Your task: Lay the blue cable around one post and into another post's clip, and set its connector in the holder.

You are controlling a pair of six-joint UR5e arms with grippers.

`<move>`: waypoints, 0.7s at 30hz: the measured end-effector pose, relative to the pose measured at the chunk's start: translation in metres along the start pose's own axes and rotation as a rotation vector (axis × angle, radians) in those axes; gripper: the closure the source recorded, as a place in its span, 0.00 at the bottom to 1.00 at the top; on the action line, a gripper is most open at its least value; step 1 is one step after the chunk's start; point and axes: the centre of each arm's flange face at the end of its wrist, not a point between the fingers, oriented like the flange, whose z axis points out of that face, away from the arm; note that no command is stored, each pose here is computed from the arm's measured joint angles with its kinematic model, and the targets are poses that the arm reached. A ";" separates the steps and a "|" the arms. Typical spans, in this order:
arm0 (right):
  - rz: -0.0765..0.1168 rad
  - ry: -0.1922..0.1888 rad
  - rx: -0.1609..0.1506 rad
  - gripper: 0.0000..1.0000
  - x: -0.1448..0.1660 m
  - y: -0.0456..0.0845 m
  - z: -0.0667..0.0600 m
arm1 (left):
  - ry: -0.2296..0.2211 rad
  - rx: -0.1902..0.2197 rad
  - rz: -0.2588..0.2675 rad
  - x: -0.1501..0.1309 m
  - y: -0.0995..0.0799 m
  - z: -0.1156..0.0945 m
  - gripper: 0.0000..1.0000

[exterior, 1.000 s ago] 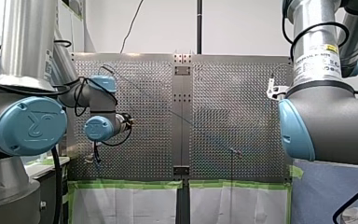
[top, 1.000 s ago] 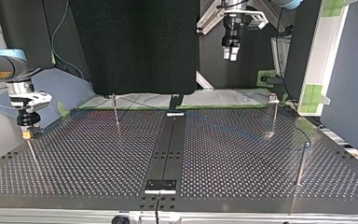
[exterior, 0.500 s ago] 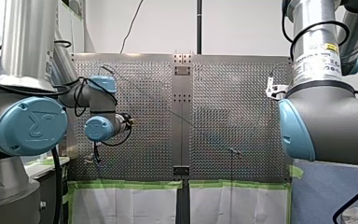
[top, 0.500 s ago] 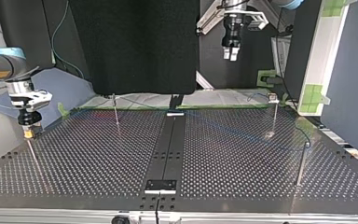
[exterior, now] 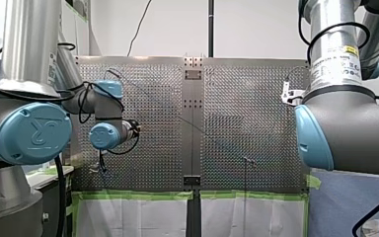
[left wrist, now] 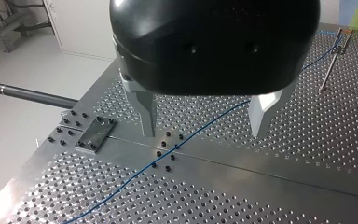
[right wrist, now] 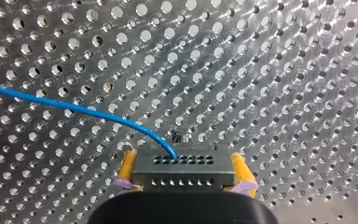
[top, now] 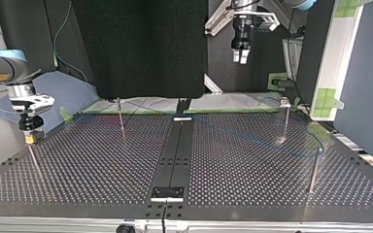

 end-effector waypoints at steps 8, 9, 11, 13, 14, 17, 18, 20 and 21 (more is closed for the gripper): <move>0.000 0.000 0.000 0.00 0.000 0.000 0.000 | -0.001 -0.002 0.001 0.000 0.001 0.000 0.02; 0.000 0.000 0.000 0.00 0.000 0.000 0.000 | -0.001 -0.002 0.002 0.000 0.001 0.000 0.02; 0.000 0.000 0.000 0.00 0.000 0.000 0.000 | -0.001 -0.003 0.002 0.000 0.001 0.001 0.02; 0.000 0.000 0.000 0.00 0.000 0.000 0.000 | -0.001 -0.004 0.002 0.000 0.001 0.001 0.02; 0.000 0.000 0.000 0.00 0.000 0.000 0.000 | -0.001 -0.004 0.002 0.000 0.001 0.001 0.02; 0.000 0.000 0.000 0.00 0.000 0.000 0.000 | 0.000 -0.004 0.003 0.000 0.001 0.001 0.02; 0.000 0.000 0.000 0.00 0.000 0.000 0.000 | 0.000 -0.004 0.003 0.000 0.001 0.001 0.02; 0.000 0.000 0.000 0.00 0.000 0.000 0.000 | 0.000 -0.003 0.003 0.000 0.001 0.001 0.02; 0.000 0.000 0.000 0.00 0.000 0.000 0.000 | 0.000 -0.003 0.003 0.000 0.001 0.001 0.02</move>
